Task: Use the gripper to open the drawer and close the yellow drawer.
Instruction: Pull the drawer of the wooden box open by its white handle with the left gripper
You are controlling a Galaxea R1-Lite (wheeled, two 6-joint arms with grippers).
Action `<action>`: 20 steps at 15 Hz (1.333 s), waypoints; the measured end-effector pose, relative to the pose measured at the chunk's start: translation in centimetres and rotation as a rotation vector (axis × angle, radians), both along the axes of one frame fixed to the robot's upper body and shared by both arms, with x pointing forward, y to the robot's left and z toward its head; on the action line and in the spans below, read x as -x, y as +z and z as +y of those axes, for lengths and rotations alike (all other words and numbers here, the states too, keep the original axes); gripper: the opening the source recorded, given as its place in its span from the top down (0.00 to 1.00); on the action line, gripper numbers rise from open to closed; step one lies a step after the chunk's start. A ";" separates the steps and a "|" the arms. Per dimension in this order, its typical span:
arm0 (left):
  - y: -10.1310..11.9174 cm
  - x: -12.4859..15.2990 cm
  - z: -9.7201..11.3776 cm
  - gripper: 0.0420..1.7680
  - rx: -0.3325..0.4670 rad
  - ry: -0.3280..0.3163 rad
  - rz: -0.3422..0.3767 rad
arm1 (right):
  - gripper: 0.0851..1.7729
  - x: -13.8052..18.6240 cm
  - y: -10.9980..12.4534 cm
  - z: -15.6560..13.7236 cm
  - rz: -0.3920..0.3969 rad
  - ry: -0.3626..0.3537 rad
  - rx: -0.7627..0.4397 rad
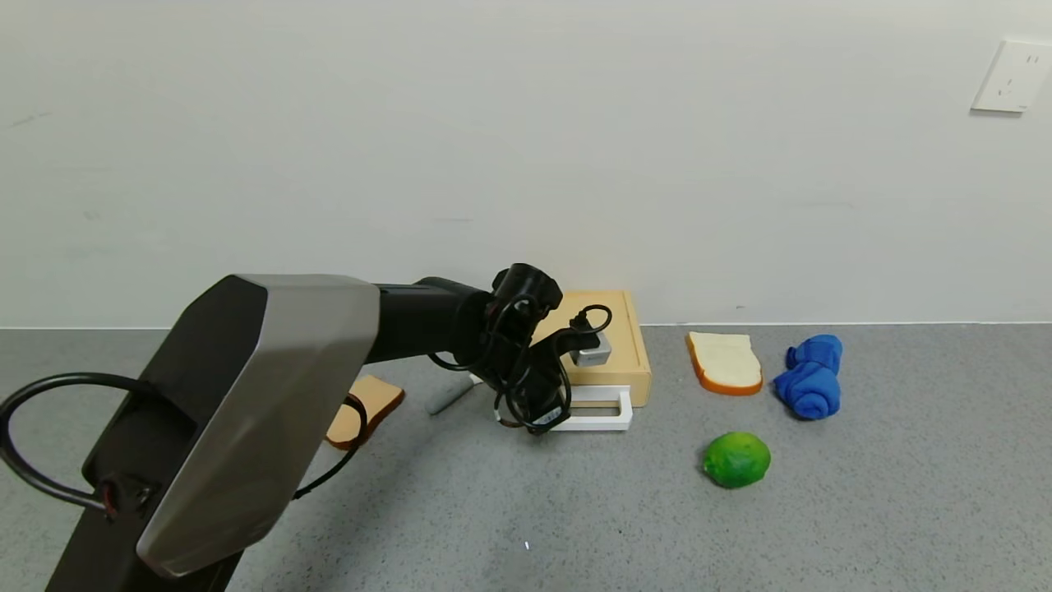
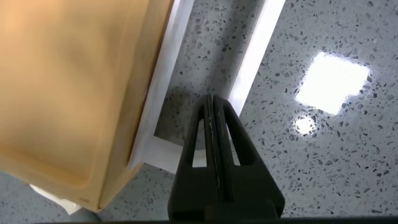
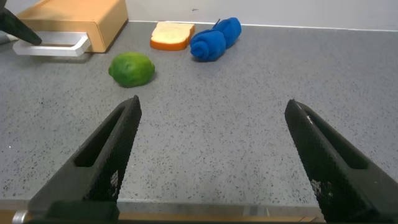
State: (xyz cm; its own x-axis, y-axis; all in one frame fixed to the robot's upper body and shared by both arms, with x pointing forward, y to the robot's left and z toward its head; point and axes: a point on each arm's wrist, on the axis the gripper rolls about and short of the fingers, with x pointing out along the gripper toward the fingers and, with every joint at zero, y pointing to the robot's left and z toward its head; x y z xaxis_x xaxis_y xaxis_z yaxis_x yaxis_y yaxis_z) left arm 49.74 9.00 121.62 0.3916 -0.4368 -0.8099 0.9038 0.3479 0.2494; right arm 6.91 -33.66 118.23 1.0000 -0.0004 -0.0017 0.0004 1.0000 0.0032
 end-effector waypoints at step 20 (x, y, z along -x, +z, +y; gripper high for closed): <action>-0.2 -0.4 0.1 0.96 -0.046 -0.005 -0.060 | 0.04 0.0 0.0 0.0 0.000 0.000 0.000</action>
